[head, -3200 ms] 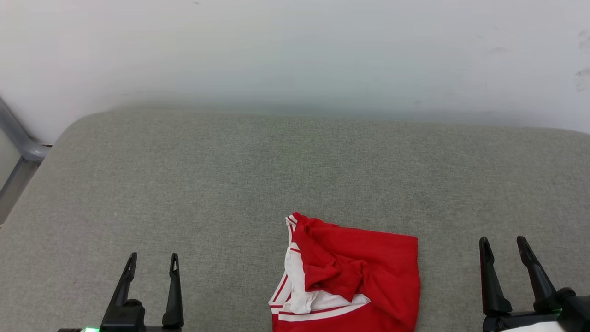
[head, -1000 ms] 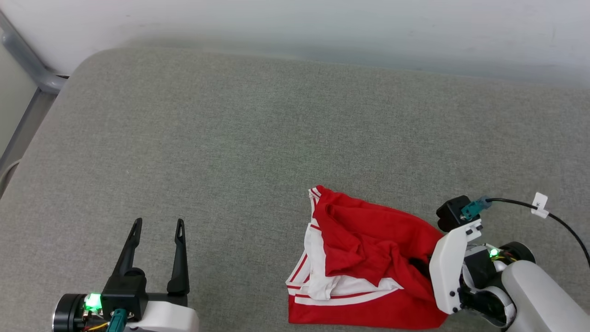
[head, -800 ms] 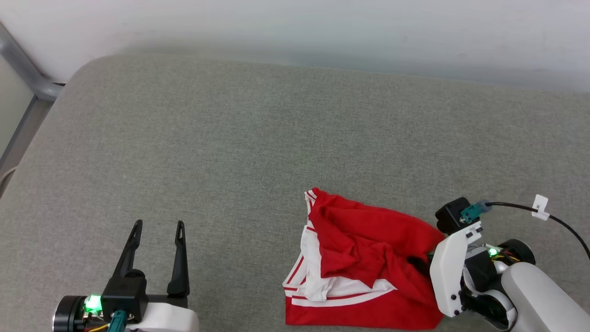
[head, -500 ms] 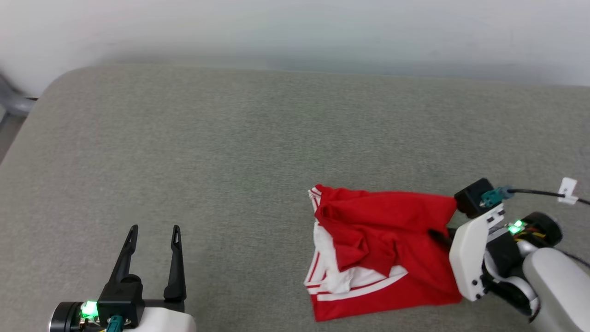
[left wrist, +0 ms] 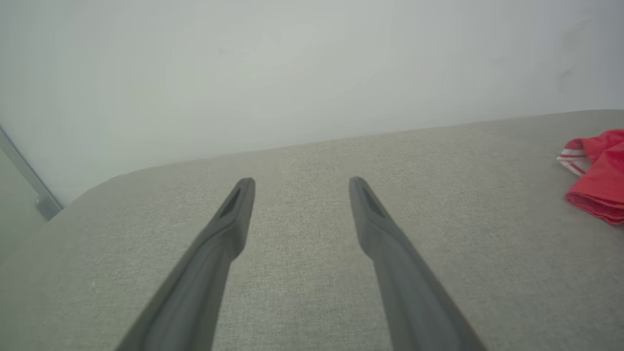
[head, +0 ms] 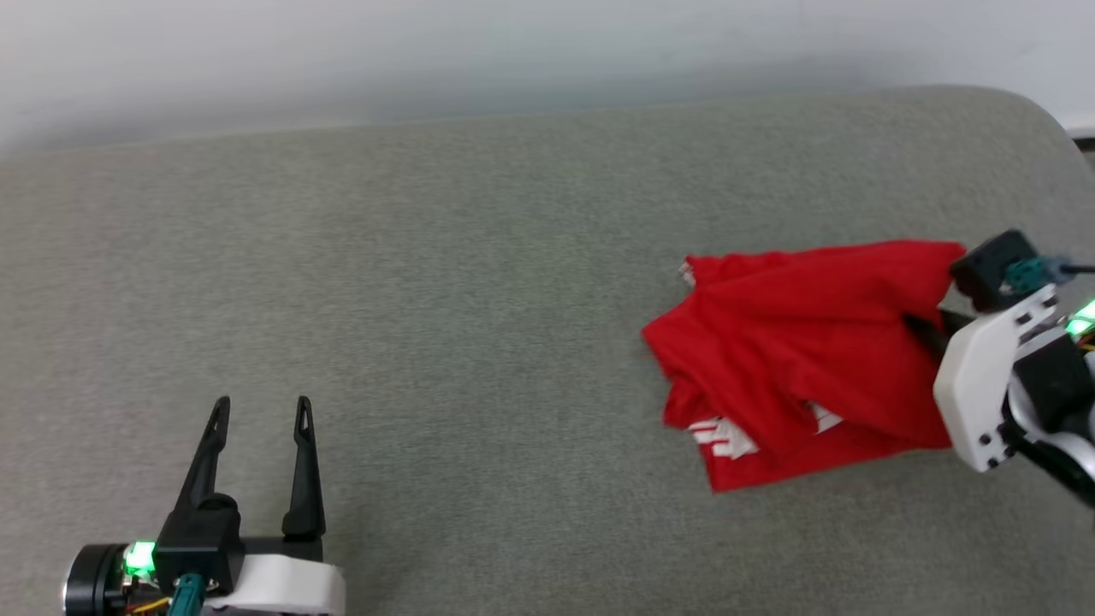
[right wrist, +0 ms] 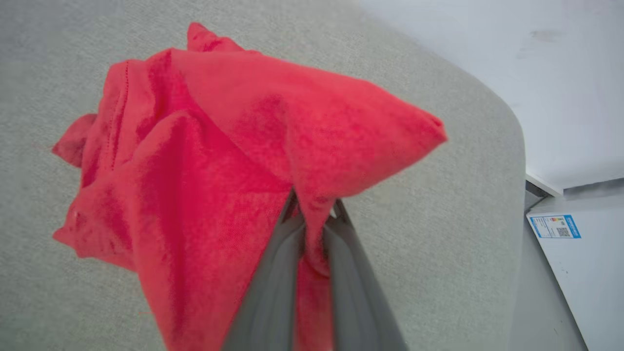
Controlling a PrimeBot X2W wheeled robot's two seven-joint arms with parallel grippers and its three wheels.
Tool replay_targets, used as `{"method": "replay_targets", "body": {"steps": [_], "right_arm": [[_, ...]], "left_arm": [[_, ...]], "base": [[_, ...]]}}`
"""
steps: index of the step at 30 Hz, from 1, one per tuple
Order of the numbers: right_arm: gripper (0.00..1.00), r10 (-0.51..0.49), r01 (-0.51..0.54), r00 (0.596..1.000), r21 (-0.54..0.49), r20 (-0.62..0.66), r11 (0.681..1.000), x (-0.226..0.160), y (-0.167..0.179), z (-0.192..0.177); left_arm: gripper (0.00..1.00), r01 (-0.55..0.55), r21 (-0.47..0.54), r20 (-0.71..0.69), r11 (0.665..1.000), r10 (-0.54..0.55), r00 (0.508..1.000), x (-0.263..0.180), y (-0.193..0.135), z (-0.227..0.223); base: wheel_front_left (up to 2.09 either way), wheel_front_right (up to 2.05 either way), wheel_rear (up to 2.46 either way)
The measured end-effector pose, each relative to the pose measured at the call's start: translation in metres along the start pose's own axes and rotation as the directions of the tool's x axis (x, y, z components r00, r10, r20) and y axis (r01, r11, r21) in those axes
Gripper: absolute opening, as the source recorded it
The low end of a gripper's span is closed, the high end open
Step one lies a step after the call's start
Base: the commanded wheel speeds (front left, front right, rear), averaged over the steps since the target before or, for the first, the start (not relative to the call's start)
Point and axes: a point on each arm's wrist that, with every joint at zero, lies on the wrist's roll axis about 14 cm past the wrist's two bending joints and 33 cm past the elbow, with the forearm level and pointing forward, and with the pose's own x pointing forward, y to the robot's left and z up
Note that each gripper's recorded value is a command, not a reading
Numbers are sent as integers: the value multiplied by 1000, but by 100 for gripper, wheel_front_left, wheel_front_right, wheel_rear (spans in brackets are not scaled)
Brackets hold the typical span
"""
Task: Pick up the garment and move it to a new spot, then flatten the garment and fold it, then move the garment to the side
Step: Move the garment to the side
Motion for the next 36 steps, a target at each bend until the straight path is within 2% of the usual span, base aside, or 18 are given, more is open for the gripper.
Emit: {"method": "replay_targets", "body": {"steps": [6, 12, 24, 28, 32, 36], "right_arm": [[0, -99, 99, 995, 19, -35, 995, -7, -38, -7], [0, -207, 209, 970, 6, -128, 978, -5, -82, -29], [0, -409, 436, 858, 20, -309, 900, 17, -172, -70], [0, -454, 487, 824, 12, -339, 873, 29, -190, -76], [0, -472, 506, 798, -9, -375, 862, 41, -195, -86], [0, -474, 522, 793, 26, -384, 852, 46, -193, -90]], "left_arm": [[100, 39, -3, 1, 999, -39, 999, 21, -12, -7], [100, 67, 4, 9, 998, -67, 998, 41, -15, -14], [100, 67, 18, 1, 998, -67, 998, 76, -7, -41], [100, 63, 21, -13, 998, -63, 998, 83, -5, -53], [100, 58, 25, -27, 998, -57, 998, 86, -2, -62], [100, 56, 29, -30, 998, -55, 998, 86, -1, -63]], "base": [[0, 0, 0], [0, 0, 0], [0, 0, 0], [0, 0, 0], [0, 0, 0], [0, 0, 0]]}}
